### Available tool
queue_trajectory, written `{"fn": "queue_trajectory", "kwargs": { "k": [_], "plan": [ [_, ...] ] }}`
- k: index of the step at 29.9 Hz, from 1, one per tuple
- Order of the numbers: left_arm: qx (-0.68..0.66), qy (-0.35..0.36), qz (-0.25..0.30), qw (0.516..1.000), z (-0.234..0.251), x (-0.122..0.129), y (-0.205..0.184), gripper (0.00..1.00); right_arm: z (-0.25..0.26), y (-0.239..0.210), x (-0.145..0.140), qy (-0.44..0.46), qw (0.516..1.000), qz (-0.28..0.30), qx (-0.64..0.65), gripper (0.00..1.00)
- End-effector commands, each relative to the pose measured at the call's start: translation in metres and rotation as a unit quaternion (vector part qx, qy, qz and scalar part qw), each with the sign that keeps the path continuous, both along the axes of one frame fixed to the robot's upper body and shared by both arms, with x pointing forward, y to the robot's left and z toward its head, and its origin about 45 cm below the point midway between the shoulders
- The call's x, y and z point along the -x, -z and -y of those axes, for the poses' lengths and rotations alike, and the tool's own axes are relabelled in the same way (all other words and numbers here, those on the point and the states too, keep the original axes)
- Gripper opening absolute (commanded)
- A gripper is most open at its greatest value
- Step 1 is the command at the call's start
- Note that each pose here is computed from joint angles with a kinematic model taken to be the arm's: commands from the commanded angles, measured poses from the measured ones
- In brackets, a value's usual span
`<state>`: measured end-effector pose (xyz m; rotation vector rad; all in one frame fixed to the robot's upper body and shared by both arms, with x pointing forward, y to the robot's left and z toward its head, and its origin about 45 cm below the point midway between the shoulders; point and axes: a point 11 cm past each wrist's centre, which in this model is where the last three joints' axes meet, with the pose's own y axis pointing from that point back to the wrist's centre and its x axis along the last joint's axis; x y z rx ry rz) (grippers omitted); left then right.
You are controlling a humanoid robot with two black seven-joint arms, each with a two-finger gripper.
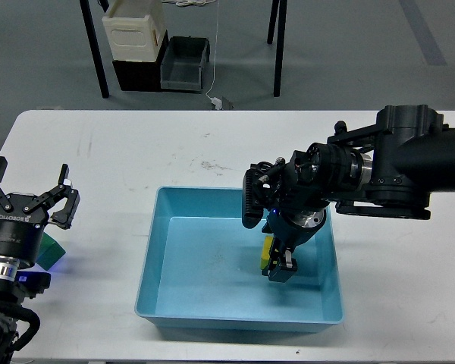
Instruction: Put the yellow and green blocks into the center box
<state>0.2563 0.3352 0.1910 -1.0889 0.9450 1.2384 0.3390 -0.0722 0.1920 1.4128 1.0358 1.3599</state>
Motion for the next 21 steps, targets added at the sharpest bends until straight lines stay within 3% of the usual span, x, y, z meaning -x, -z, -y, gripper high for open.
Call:
{"fn": "queue_trajectory", "kwargs": {
  "k": [1, 5, 10, 16, 21],
  "plan": [
    [-0.028, 0.004, -0.007, 1.0, -0.009, -0.008, -0.007, 1.0, -0.011, -0.012, -0.007, 0.015, 0.999, 0.004, -0.03, 0.97],
    [-0.053, -0.013, -0.011, 0.998, -0.025, -0.013, -0.016, 1.0, -0.03, -0.033, -0.011, 0.044, 0.995, -0.01, -0.093, 0.97],
    [-0.115, -0.091, 0.035, 0.989, -0.062, -0.012, -0.042, 1.0, -0.053, -0.086, -0.026, 0.108, 0.962, -0.037, -0.248, 0.97],
    [-0.293, -0.115, 0.082, 0.946, -0.076, -0.014, -0.071, 1.0, -0.075, -0.136, -0.037, 0.164, 0.882, -0.093, -0.431, 0.97],
    [-0.435, -0.141, 0.139, 0.878, -0.086, -0.017, -0.105, 1.0, -0.067, -0.162, -0.049, 0.204, 0.8, -0.121, -0.55, 0.97]
  ]
}}
